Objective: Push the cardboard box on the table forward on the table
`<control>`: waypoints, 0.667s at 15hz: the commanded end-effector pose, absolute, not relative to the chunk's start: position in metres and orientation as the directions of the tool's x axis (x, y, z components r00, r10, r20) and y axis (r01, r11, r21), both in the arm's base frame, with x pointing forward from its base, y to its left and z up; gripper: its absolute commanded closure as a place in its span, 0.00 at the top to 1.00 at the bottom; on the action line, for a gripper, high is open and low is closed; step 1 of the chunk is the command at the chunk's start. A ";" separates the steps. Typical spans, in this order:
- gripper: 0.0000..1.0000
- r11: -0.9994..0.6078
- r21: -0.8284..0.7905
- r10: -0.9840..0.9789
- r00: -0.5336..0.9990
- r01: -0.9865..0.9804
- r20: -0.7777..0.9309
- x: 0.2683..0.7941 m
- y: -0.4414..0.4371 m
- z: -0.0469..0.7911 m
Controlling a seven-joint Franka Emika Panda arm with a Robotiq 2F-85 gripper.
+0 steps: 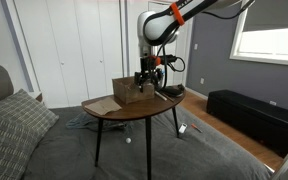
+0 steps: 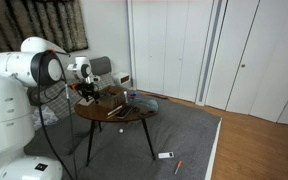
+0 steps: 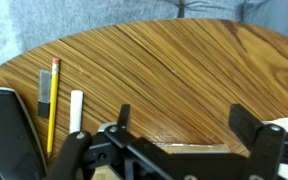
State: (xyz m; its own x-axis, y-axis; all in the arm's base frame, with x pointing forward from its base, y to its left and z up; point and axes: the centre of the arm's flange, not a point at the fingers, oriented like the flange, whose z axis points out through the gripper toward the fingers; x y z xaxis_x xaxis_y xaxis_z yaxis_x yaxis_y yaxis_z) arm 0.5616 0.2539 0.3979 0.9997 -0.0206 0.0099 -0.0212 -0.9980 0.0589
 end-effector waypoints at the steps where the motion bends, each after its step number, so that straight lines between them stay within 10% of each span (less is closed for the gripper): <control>1: 1.00 -0.999 0.000 -0.045 0.999 -0.045 -0.014 0.533 0.248 0.442; 10: 1.00 -0.998 -0.065 0.025 0.999 0.027 0.027 0.470 0.242 0.512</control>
State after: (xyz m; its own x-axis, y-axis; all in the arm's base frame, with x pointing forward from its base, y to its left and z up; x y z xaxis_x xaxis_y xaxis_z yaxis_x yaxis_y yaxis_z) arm 0.5025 0.2586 0.4955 0.9996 -0.0113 0.0269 -0.0104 -0.9993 -0.0355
